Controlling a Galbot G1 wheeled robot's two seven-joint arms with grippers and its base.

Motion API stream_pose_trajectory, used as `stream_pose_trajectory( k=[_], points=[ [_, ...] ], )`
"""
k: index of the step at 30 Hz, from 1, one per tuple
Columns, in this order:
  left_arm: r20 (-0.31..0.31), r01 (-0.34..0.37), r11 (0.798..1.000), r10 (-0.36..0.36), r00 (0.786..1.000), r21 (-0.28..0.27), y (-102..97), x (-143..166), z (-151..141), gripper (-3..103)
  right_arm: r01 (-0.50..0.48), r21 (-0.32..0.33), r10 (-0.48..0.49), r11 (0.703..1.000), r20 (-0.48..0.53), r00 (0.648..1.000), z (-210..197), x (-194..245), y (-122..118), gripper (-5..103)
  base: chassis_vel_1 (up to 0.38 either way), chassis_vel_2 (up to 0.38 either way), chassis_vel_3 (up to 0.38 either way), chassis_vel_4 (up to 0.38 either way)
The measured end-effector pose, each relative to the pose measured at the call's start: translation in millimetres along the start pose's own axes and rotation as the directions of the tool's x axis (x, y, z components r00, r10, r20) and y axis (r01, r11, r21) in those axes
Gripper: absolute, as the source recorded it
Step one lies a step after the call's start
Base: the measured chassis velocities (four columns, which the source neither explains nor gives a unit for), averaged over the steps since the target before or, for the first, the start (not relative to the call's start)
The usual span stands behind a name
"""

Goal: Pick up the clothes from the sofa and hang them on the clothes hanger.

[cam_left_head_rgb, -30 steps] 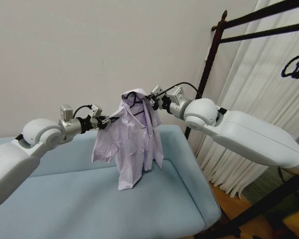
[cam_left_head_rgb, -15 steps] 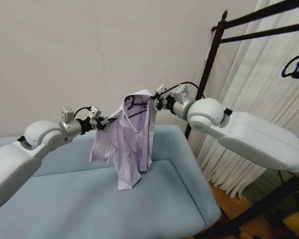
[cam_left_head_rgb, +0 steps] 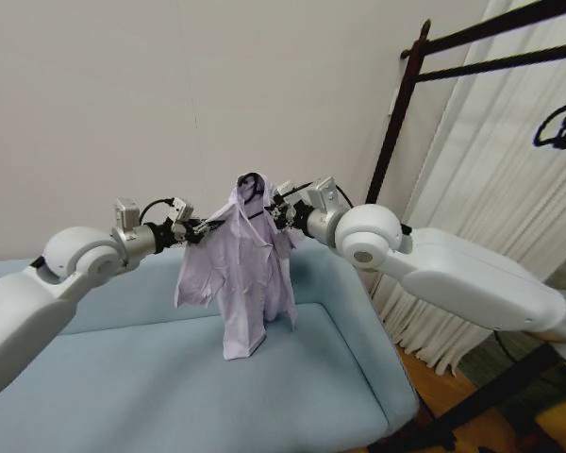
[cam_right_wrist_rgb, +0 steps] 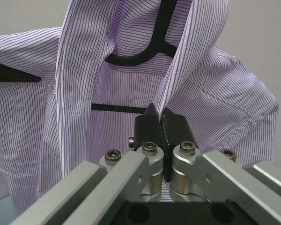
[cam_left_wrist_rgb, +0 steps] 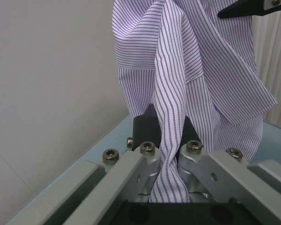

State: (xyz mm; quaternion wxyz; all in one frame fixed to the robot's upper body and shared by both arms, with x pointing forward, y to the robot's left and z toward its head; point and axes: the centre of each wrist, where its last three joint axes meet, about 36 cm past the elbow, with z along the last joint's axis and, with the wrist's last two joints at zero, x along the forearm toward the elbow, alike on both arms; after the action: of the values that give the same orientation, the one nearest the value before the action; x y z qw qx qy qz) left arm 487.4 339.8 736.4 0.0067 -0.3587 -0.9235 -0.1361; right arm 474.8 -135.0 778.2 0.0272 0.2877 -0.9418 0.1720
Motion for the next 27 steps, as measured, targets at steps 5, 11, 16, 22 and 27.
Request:
stream_pose_trajectory(
  k=[5,11,16,22,27],
  points=[
    [0.063,-0.049,0.999,0.047,0.997,0.021,8.5,-2,5,2,-0.002,-0.026,0.002,1.000,0.013,1.000,1,6,-7,5,0.000,0.000,0.000,0.000],
    [0.148,-0.091,0.991,0.076,0.986,0.097,21.2,-10,28,2,-0.009,-0.045,0.011,0.999,0.053,0.999,-11,22,-13,32,0.000,0.000,0.000,0.000],
    [0.180,-0.110,0.982,0.082,0.980,0.151,36.7,-13,48,2,-0.003,-0.069,0.010,0.998,0.104,0.995,-39,42,-28,48,0.000,0.000,0.000,0.000],
    [0.211,-0.173,0.972,0.138,0.968,0.157,55.2,-13,58,2,0.098,-0.084,-0.087,0.992,0.131,0.988,-69,41,-84,70,0.000,0.000,0.000,0.000],
    [0.225,-0.259,0.960,0.230,0.947,0.108,71.3,-9,56,2,0.275,-0.071,-0.267,0.959,0.110,0.957,-70,20,-162,86,0.000,0.000,0.000,0.000]
  ],
)
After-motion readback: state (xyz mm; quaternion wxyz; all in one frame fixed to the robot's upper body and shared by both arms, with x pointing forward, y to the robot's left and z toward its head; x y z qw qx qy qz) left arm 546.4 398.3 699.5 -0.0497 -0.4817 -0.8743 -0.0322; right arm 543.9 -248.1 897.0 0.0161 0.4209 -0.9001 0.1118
